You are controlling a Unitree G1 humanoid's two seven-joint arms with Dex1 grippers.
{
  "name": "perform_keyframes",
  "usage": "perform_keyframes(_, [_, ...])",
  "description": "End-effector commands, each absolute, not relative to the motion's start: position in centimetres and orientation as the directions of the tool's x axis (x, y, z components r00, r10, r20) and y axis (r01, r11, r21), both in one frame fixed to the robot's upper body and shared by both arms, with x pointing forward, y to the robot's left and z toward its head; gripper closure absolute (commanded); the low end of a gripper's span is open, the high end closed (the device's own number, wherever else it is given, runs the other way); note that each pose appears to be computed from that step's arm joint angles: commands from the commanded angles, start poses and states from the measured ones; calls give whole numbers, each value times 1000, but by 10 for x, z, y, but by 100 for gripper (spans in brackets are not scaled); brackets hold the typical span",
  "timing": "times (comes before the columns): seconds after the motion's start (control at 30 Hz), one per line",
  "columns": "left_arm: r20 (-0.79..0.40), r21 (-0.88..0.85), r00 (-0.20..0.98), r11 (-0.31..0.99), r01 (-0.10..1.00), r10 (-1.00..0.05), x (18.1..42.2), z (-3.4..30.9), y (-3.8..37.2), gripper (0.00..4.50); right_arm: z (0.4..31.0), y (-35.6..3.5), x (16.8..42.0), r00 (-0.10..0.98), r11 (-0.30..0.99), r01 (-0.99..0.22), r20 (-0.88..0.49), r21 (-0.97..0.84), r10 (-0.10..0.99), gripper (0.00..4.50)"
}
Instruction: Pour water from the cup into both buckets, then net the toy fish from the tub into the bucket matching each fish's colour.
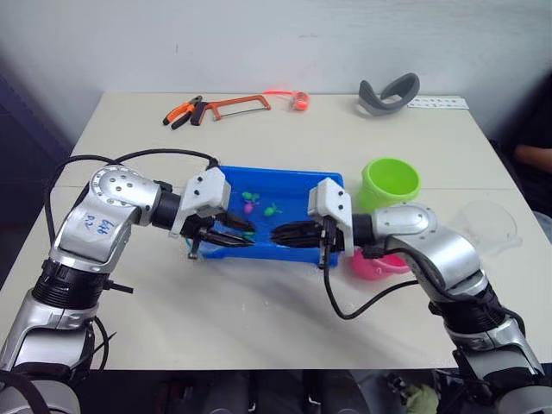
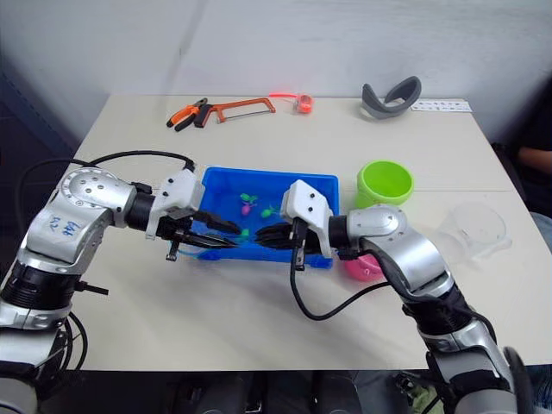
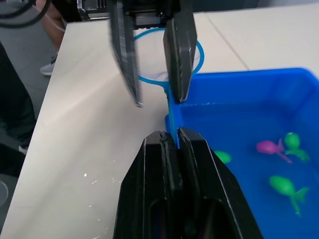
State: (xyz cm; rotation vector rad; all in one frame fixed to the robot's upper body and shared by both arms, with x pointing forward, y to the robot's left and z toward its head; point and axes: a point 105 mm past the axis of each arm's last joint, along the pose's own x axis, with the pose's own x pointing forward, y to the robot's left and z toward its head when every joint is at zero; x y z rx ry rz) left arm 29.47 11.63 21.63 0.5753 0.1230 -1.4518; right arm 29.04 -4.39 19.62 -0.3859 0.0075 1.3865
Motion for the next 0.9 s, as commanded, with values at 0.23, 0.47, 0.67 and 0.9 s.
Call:
perform_keyframes(0.23, [34, 458, 304, 285, 842, -952, 294, 283, 150, 8, 219, -76, 273, 135, 83, -948, -149, -308, 980, 450])
perform_keyframes(0.47, [141, 419, 617, 612, 671, -774, 303, 263, 234, 8, 218, -141, 273, 316, 202, -883, -218, -424, 924, 450])
perform_keyframes(0.67, [16, 303, 521, 501, 811, -853, 282, 215, 231, 8, 222, -186, 268, 511, 407, -799, -145, -442, 847, 450])
perform_keyframes(0.9, [69, 228, 523, 524, 821, -849, 284, 201, 232, 8, 223, -213, 260, 688, 598, -683, -94, -420, 720, 450])
